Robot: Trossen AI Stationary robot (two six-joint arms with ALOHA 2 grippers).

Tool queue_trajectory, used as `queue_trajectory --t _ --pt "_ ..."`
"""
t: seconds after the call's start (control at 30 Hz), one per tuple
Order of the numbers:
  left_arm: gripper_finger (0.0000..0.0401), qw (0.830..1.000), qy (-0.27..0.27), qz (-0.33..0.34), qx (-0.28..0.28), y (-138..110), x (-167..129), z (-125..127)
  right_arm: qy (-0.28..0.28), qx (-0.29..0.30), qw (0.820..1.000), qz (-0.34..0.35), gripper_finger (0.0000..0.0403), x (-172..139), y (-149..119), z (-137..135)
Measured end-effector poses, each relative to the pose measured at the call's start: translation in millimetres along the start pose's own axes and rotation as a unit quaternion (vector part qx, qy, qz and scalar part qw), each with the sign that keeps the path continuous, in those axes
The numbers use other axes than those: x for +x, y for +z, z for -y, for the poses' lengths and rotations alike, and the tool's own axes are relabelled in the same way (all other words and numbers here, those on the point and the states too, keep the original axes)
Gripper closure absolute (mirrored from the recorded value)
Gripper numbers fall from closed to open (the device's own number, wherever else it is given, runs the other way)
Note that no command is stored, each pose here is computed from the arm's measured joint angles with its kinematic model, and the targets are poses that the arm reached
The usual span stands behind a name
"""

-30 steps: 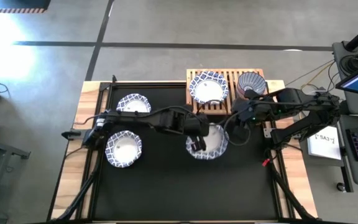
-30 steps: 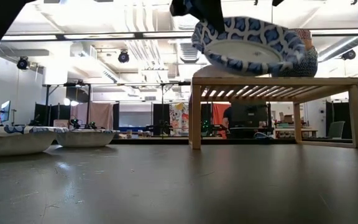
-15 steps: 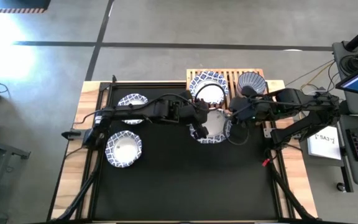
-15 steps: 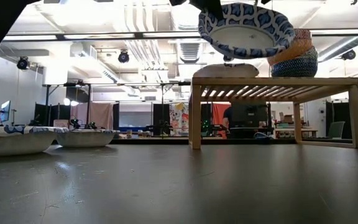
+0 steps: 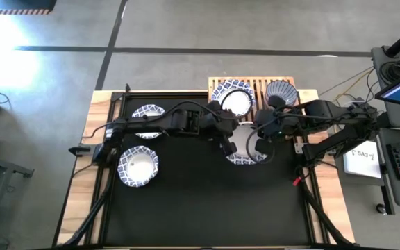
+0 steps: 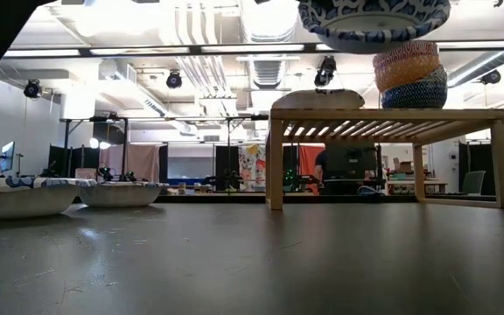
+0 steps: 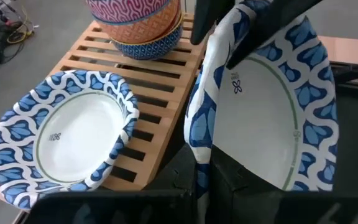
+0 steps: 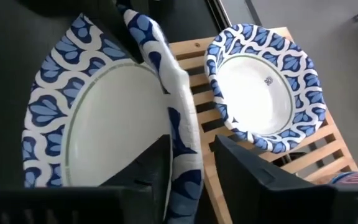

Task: Place and stack bowls onto a shelf
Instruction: Stack the white bowl on top of the other white bowl on the shelf

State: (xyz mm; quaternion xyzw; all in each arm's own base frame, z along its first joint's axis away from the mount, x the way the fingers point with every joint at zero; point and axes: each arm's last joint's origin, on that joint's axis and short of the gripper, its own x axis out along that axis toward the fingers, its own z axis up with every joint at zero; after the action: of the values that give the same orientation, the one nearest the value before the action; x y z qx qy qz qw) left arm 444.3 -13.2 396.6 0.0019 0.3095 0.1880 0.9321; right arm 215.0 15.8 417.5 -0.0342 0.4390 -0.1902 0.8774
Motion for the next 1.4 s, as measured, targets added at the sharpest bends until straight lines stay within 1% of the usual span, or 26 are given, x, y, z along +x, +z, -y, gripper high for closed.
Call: queue_trajectory --t 0.1,0.2,0.27,0.37,0.47,0.67,0.8,0.9,1.0,1.13,1.3,1.4 --pt "0.0401 1.000 0.000 0.001 -0.004 0 0 -1 0.000 -0.004 1.000 0.000 0.0323 0 0 0" --pt "0.0401 1.000 0.000 0.000 -0.004 0 0 0 0.000 -0.005 1.000 0.000 0.0371 0 0 0" --pt "0.0397 1.000 0.000 0.001 -0.005 0 0 0 0.001 -0.008 1.000 0.000 0.0386 0 0 0" --pt "0.0378 1.000 0.000 0.001 -0.004 0 0 0 0.001 -0.008 1.000 0.000 0.0392 0 0 0" --pt "0.0349 1.000 -0.001 0.001 -0.004 0 0 0 0.000 -0.008 1.000 0.000 0.0393 0 0 0" --pt "0.0273 1.000 -0.004 0.000 0.004 0 -2 3 -0.001 -0.010 1.000 -0.001 0.0394 0 0 1" --pt "0.0228 1.000 -0.017 0.002 0.013 1 -12 2 -0.013 0.005 1.000 -0.004 0.0394 4 2 9" --pt "0.0204 1.000 -0.019 0.014 0.009 5 -23 -2 -0.029 0.018 0.999 -0.010 0.0394 8 3 19" --pt "0.0191 0.999 -0.019 0.026 0.007 9 -32 -6 -0.045 0.032 0.998 -0.017 0.0394 12 4 30" --pt "0.0187 0.999 -0.019 0.033 0.009 11 -43 -10 -0.064 0.054 0.996 -0.016 0.0394 16 6 44" --pt "0.0186 0.999 -0.018 0.045 0.005 15 -60 -15 -0.089 0.096 0.991 0.023 0.0394 22 15 64" --pt "0.0186 0.999 -0.020 0.042 0.007 14 -66 -15 -0.109 0.127 0.985 0.048 0.0394 24 20 81"
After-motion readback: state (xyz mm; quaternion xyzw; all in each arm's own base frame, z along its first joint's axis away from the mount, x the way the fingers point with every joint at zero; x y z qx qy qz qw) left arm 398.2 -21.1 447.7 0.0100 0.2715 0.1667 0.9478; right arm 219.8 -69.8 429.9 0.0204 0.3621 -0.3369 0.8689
